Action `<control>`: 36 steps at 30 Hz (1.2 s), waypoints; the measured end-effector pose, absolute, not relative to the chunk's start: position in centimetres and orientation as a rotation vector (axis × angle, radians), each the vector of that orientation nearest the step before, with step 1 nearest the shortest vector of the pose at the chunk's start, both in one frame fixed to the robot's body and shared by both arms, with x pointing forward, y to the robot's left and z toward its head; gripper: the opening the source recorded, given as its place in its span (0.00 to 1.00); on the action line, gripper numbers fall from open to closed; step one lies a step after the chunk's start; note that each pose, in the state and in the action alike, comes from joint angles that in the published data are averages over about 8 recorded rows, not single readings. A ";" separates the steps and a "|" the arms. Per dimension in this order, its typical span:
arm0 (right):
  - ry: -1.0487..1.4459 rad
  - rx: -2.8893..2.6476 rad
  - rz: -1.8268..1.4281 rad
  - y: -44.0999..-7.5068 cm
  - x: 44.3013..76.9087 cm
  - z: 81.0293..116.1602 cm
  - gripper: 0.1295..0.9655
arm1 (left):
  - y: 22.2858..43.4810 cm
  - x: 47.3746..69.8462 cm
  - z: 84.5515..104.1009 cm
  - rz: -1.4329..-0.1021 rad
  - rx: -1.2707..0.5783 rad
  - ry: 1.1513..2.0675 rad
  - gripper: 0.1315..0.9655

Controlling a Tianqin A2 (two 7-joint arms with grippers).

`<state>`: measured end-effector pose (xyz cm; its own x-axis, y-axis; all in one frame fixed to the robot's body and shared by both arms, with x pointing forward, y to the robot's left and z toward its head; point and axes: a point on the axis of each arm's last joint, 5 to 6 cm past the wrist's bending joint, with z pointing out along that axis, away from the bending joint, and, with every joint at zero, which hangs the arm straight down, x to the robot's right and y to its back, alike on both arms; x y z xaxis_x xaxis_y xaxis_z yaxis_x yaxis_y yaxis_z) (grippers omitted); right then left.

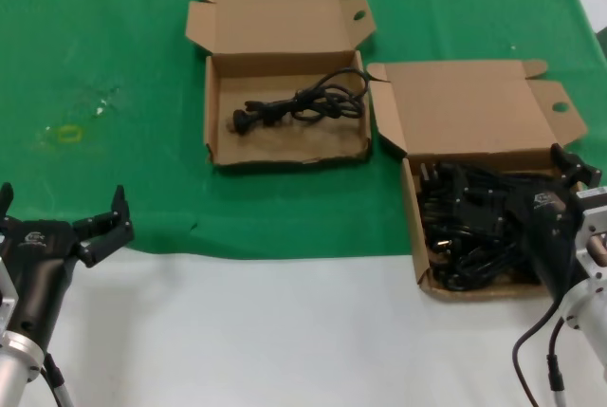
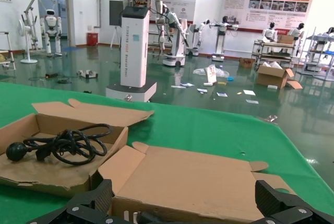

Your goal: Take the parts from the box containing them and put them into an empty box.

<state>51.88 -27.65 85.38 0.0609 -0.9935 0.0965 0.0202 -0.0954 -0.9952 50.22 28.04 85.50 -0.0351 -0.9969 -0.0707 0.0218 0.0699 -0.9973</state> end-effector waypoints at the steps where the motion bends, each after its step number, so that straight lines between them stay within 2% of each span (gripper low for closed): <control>1: 1.104 -1.295 -1.241 -27.7 51.9 85.4 1.00 | 28.0 50.2 85.5 -1.193 -1.125 1.253 1.00; 36: 1.104 -1.295 -1.241 -27.7 51.9 85.4 1.00 | 28.0 50.2 85.5 -1.193 -1.125 1.253 1.00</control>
